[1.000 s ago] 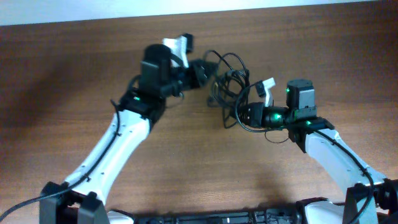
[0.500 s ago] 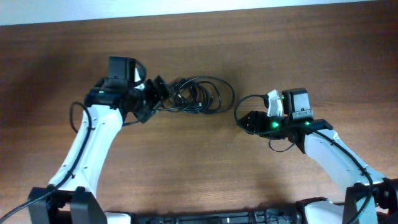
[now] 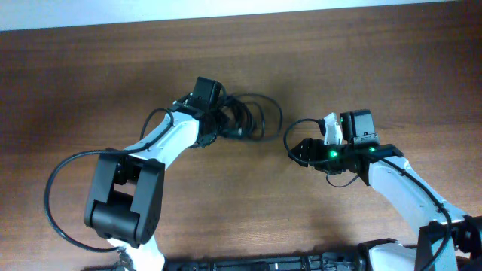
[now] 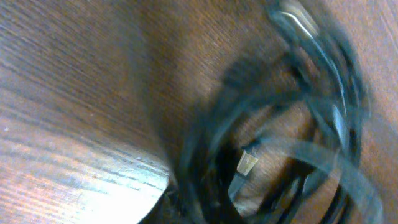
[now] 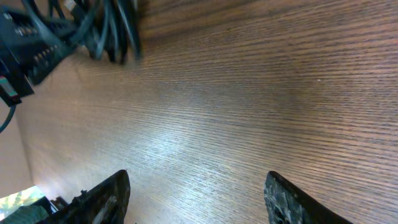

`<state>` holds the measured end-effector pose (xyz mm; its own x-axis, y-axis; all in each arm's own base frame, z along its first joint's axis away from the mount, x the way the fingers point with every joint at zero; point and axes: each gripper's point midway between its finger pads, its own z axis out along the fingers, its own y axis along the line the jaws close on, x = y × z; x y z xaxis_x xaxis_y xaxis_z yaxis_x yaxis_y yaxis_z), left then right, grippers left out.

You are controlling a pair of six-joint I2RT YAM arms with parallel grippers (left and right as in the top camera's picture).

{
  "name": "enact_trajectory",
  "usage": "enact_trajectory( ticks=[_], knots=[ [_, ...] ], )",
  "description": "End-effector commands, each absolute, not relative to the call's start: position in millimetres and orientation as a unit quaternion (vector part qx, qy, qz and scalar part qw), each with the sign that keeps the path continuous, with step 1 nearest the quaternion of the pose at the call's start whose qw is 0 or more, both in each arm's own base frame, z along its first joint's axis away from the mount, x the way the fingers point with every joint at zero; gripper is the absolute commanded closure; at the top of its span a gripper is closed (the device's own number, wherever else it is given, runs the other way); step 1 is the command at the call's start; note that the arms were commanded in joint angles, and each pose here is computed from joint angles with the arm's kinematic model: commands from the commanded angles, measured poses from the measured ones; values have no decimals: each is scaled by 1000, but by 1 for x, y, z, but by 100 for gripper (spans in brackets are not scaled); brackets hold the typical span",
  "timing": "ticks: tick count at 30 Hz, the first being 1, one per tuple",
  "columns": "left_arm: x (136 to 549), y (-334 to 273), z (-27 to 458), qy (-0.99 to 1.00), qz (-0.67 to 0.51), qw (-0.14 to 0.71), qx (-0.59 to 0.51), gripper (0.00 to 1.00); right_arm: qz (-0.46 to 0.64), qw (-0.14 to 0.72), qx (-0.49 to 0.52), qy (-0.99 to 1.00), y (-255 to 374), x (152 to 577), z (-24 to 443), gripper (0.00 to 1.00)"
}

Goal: Untangle cables

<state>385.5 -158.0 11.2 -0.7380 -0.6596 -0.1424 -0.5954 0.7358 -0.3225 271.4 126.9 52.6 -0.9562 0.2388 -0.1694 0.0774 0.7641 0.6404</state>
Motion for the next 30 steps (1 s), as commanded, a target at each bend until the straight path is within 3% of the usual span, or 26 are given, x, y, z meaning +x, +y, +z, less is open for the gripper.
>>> enact_trajectory(
  ticks=[1,4,7,9,12,17,23,26,28,30],
  knots=[
    [381,-152,-4,927,-105,114,-341,100,329,119,86,933,127,270,51,33],
    [393,-157,49,922,-155,155,-318,100,327,95,92,936,127,260,48,33],
    [399,-155,133,894,-214,238,-315,100,437,63,58,895,158,248,75,32],
    [396,-154,168,876,-244,264,-323,100,450,60,25,891,175,242,80,32],
    [390,-144,166,879,-217,266,-332,100,444,94,-66,888,214,238,85,32],
    [379,-151,166,843,-260,212,-421,100,436,115,-69,890,226,244,86,27],
    [376,-141,247,782,-337,292,-436,100,478,81,-100,869,257,220,100,27],
    [373,-139,260,774,-348,303,-433,100,402,143,44,903,264,251,87,23],
    [373,-140,260,775,-350,301,-432,100,377,224,230,869,254,292,97,14],
    [372,-141,260,775,-352,299,-431,100,393,214,327,832,256,298,97,14]
  ],
)
